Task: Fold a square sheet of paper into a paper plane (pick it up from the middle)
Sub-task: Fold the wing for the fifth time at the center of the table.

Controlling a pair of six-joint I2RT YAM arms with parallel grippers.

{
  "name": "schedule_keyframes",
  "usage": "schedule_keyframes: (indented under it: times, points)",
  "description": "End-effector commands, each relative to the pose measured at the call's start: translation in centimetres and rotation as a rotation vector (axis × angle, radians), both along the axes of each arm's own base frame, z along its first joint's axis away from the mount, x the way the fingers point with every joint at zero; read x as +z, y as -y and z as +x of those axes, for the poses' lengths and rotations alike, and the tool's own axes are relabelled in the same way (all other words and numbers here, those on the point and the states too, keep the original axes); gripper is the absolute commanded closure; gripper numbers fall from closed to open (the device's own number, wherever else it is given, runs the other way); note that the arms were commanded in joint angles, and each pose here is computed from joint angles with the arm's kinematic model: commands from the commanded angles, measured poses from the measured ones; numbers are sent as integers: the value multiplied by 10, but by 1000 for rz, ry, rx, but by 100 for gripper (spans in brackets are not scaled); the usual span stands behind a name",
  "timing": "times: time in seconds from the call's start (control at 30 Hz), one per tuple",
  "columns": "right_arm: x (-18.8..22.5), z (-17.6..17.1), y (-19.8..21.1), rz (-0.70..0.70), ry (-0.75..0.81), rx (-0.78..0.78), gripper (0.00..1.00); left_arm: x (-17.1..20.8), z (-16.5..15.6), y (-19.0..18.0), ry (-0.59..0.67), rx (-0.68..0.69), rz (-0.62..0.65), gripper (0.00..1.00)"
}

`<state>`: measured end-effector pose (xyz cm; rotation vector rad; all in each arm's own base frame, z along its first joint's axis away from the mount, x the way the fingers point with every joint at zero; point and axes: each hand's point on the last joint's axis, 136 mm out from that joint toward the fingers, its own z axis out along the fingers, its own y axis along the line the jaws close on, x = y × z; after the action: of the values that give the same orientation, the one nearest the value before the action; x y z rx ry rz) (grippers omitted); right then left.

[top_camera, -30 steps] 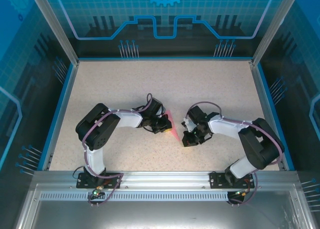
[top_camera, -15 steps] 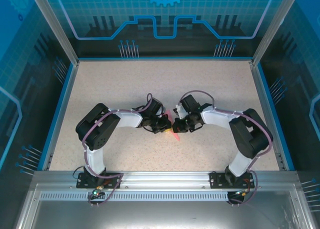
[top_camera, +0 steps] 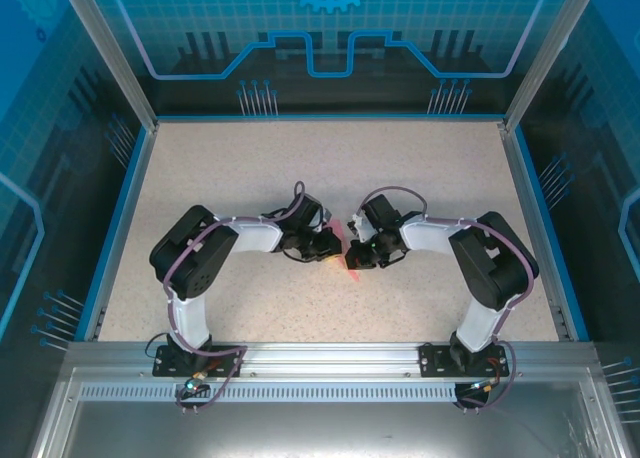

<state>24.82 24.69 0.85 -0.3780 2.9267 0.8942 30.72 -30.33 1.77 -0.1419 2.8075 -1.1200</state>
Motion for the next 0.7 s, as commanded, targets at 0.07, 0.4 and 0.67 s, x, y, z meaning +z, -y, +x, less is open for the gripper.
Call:
schedule_keyframes:
  times: [0.07, 0.4, 0.67]
  points:
    - [-44, -35, 41, -197, -127, -5, 100, 22, 22, -15, 117, -34, -27, 84]
    - [-48, -37, 40, -199, -145, 0, 100, 16, 30, -19, 151, -63, 5, 84]
    - [-51, -40, 46, -232, -158, 2, 100, -8, 35, -33, 108, -26, 100, 85]
